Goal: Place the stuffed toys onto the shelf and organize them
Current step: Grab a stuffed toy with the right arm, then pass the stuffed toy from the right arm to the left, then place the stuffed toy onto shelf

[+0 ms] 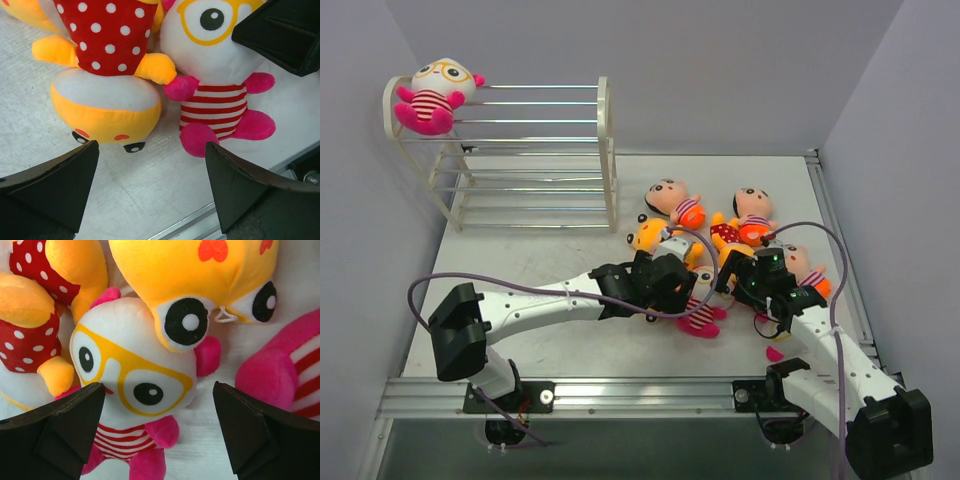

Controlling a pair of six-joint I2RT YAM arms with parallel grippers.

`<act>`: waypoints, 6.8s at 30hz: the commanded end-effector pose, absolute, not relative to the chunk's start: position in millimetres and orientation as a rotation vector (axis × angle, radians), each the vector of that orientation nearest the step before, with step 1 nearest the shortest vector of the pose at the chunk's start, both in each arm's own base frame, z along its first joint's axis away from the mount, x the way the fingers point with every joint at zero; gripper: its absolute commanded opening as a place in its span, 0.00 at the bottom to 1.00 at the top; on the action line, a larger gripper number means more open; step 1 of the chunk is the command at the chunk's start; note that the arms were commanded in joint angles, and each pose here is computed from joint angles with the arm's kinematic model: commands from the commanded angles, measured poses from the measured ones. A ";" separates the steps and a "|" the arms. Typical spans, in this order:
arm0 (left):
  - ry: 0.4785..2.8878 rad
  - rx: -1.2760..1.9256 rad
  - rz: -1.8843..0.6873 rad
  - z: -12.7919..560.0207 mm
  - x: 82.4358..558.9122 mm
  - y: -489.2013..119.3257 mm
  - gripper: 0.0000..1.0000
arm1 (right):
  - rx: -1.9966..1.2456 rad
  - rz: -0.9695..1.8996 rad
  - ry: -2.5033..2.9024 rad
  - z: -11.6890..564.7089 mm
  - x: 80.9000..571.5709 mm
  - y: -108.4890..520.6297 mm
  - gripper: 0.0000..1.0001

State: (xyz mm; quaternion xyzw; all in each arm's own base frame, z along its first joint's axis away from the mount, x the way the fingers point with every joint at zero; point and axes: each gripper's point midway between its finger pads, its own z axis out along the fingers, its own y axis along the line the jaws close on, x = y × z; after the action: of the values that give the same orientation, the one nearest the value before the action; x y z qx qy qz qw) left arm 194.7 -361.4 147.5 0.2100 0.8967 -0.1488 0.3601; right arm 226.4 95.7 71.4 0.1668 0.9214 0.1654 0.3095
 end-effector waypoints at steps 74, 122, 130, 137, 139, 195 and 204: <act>2.045 0.478 -0.672 232.4 220.0 -404.8 0.02 | 0.291 0.701 1.962 232.6 281.2 126.6 0.11; 1.440 0.174 -0.601 532.5 300.1 -189.9 0.03 | 0.208 0.440 1.496 340.9 240.9 60.7 0.99; 1.531 0.035 -0.484 526.0 337.8 -114.8 0.02 | 0.144 0.430 1.566 321.4 256.9 72.8 0.99; 1.633 -0.052 -0.437 510.0 376.0 -47.5 0.02 | 0.123 0.430 1.581 313.3 259.0 76.3 0.99; 1.648 -0.064 -0.455 509.8 379.4 -39.9 0.02 | 0.116 0.438 1.580 313.7 259.1 78.9 0.99; 1.893 -0.198 -0.535 440.1 445.0 1.6 0.27 | 0.038 0.457 1.656 293.6 264.1 100.4 0.99; 1.887 -0.206 -0.502 442.7 444.2 6.1 0.39 | 0.036 0.453 1.658 292.7 265.1 100.4 0.99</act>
State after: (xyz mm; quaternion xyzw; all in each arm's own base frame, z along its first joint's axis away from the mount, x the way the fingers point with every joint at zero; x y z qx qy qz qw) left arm 446.3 0.0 419.1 -0.0980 0.8153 -0.2281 0.5231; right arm 261.8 96.3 284.0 0.0239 0.7426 0.1931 0.6408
